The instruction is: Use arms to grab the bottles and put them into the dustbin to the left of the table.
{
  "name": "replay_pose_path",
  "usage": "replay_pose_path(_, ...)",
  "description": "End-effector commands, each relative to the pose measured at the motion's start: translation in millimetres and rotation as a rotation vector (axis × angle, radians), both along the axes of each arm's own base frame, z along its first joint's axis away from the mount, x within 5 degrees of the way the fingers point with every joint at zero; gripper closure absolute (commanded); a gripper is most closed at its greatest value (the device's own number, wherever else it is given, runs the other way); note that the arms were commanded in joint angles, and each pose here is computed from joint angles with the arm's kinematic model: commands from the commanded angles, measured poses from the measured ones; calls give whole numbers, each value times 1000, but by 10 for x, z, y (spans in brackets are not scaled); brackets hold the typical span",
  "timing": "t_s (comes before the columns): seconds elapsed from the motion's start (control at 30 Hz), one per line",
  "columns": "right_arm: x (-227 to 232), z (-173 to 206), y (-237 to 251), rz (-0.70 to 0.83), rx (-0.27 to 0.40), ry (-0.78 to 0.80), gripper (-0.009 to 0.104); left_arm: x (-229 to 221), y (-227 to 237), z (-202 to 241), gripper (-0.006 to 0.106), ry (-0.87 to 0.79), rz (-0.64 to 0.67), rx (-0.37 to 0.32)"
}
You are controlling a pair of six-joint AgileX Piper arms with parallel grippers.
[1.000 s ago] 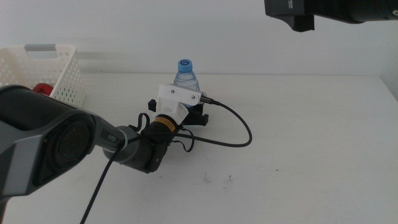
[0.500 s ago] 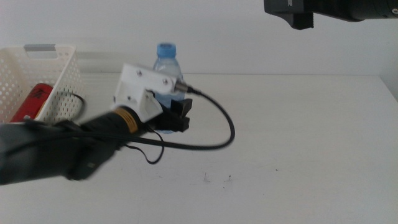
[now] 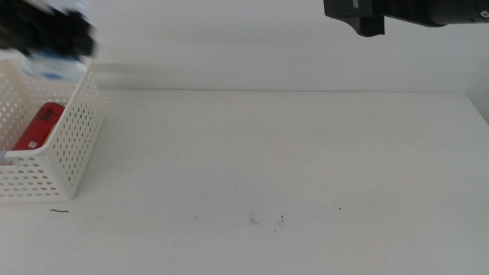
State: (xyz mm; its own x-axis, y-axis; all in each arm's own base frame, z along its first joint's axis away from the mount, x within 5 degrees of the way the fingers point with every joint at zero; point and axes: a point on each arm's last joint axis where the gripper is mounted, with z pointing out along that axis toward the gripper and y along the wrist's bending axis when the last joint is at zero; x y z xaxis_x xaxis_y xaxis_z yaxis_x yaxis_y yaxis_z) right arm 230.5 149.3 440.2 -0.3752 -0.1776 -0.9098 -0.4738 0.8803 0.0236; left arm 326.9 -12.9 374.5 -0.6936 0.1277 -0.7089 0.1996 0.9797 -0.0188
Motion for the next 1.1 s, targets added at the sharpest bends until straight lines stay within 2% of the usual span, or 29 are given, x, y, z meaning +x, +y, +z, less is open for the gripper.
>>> replay_pose_path(0.0,-9,43,2,7,4,-23,3,125,259,161,102,28,-5,-15)
replay_pose_path(0.1,-9,43,2,7,4,-23,3,323,690,153,102,74,86,-3)
replay_pose_path(0.23,-9,43,2,7,4,-23,3,586,1053,-129,102,182,144,-30)
replay_pose_path(0.53,-9,43,2,7,4,-23,3,932,1249,-893,102,368,135,-37)
replay_pose_path(0.7,-9,43,2,7,4,-23,3,1047,1269,-1158,92,394,99,-43)
replay_pose_path(0.77,-9,43,2,7,4,-23,3,1079,1271,-1233,83,400,96,-53)
replay_pose_path(0.9,-9,43,2,7,4,-23,3,1109,1285,-1316,54,408,93,-48)
replay_pose_path(1.07,-9,43,2,7,4,-23,3,1110,1298,-1286,8,392,88,-23)
